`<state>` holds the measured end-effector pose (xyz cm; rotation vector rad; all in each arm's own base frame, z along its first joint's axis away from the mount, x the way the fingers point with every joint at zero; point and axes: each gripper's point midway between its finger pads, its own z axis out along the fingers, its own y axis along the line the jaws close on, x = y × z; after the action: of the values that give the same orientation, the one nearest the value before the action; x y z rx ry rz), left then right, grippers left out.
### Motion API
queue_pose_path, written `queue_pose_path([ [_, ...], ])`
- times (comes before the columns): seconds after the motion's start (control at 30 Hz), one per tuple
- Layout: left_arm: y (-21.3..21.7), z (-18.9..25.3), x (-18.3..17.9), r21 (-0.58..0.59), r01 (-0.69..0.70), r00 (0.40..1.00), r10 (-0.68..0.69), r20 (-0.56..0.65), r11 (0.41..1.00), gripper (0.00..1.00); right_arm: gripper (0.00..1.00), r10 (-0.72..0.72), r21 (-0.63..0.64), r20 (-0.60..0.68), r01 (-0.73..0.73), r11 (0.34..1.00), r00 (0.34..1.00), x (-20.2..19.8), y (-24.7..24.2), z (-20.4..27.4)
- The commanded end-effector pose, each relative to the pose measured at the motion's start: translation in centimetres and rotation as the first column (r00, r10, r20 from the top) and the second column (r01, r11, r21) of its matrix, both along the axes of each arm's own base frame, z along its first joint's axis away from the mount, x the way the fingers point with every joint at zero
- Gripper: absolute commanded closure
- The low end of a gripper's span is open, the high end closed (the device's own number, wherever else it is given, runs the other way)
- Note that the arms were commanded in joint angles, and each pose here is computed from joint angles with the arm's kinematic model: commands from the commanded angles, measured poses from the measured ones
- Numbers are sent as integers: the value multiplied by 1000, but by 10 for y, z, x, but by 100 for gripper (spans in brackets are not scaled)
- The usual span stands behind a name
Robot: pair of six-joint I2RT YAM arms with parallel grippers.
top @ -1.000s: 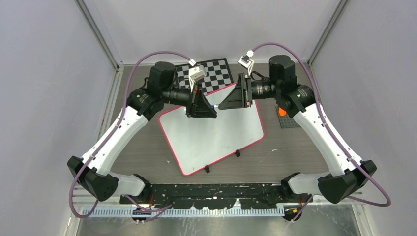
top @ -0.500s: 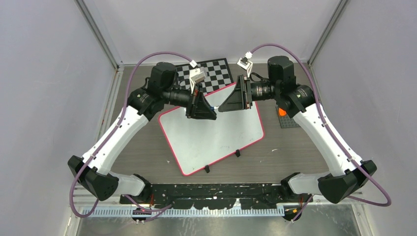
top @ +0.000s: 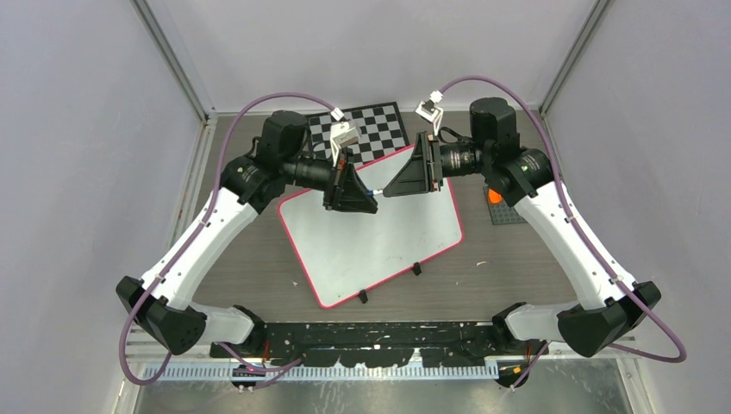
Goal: Write a sentence on the whiteboard
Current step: Open the whiteboard marker at the center of the board.
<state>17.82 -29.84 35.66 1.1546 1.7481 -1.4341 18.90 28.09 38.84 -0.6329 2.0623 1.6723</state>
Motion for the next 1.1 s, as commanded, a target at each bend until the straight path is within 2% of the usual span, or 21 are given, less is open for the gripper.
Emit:
queue_pose_path([
  [0.0,3,9,-5,-20,16,1000,-16,12,1000,100,46,16,53,72,-20,998,997,-4,0,25],
  [0.3,-7,12,0,-26,28,1000,-27,13,999,100,58,5,35,71,-7,999,997,-2,2,19],
  [0.5,-13,14,-5,-28,56,998,-56,17,998,100,62,6,22,79,-8,1000,997,-2,3,16],
  [0.67,-18,14,-10,-24,82,996,-82,29,996,100,69,8,17,81,-9,1000,997,-3,3,15],
  [0.73,-19,14,-10,-24,84,996,-83,29,996,100,76,7,16,85,-9,1000,996,-3,3,15],
  [0.83,-18,12,-8,-16,72,997,-71,22,997,99,93,-6,6,95,6,1000,995,0,2,13],
  [0.87,-16,12,-8,-18,67,998,-67,17,998,92,99,-9,3,96,8,1000,995,0,2,13],
  [0.97,-4,14,2,-35,28,999,-29,-25,999,61,100,-17,-1,101,17,1000,995,3,-3,12],
  [1.0,1,15,5,-40,16,999,-18,-35,999,53,100,-20,0,99,20,1000,995,4,-5,12],
  [1.07,11,18,13,-48,-19,999,17,-30,999,49,100,-19,-2,87,19,1000,996,4,-8,11],
])
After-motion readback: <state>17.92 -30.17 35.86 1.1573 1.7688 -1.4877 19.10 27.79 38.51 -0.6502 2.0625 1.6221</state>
